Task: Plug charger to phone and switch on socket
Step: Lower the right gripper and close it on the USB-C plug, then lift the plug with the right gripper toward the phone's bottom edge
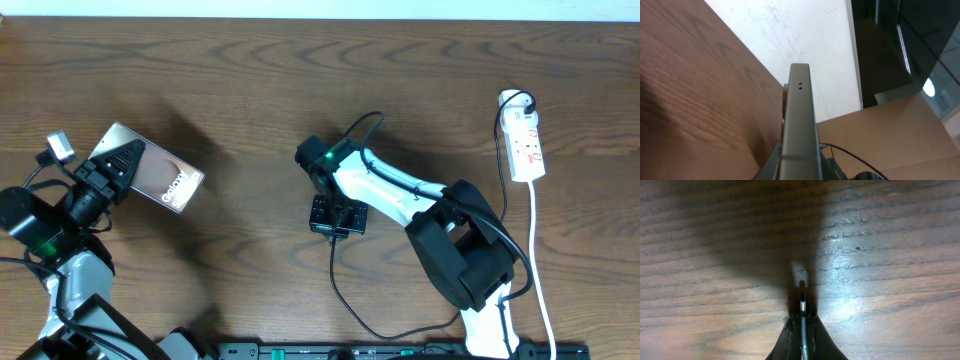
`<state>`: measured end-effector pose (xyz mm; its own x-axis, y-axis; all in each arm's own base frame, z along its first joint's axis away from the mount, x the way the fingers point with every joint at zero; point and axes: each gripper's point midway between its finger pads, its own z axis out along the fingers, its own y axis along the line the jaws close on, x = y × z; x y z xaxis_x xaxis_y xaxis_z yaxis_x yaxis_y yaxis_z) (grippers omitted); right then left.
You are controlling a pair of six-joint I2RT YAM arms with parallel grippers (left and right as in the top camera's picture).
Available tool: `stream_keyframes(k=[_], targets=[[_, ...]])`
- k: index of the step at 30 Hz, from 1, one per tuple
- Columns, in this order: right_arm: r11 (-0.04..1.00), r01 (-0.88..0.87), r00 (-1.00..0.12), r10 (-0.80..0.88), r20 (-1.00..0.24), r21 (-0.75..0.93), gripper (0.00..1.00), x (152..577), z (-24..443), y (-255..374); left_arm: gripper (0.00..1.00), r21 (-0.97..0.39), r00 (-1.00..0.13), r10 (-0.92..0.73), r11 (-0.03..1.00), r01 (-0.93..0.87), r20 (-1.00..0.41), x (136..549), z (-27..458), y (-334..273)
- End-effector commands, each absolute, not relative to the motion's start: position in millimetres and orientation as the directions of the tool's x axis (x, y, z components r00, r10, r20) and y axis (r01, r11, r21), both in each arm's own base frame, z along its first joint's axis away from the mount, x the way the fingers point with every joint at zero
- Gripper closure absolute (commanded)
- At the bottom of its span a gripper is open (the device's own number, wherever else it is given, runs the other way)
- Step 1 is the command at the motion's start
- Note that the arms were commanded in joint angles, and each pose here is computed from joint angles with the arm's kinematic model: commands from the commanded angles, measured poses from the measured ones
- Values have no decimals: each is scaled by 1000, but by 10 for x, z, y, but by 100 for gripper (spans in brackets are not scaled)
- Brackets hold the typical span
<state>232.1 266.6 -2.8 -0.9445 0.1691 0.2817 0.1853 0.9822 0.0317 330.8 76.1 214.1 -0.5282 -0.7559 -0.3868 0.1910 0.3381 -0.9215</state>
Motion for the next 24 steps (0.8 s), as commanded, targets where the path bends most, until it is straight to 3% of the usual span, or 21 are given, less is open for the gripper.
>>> stream_keyframes(k=[1,4,8,14,18,24], targets=[[983,182,-951,179,251,-9,99,2362,-103,2593,93,-906,-531,-735,357,226,-422,3305,2244,762],[985,172,-947,158,279,24,99,2327,-89,2654,93,-906,-531,-734,358,227,-423,3305,2245,762],[979,67,-944,-1,331,195,99,2316,12,2873,93,-906,-530,-735,358,226,-423,3306,2245,763],[869,-62,-930,-229,287,492,99,2486,310,3189,93,-905,-530,-734,359,227,-424,3306,2245,763],[662,-224,-904,-416,101,715,99,2659,586,3439,92,-904,-529,-733,362,229,-428,3307,2245,764],[192,-398,-814,-524,-249,897,99,2782,1162,3627,93,-902,-528,-732,364,231,-430,3306,2245,763]])
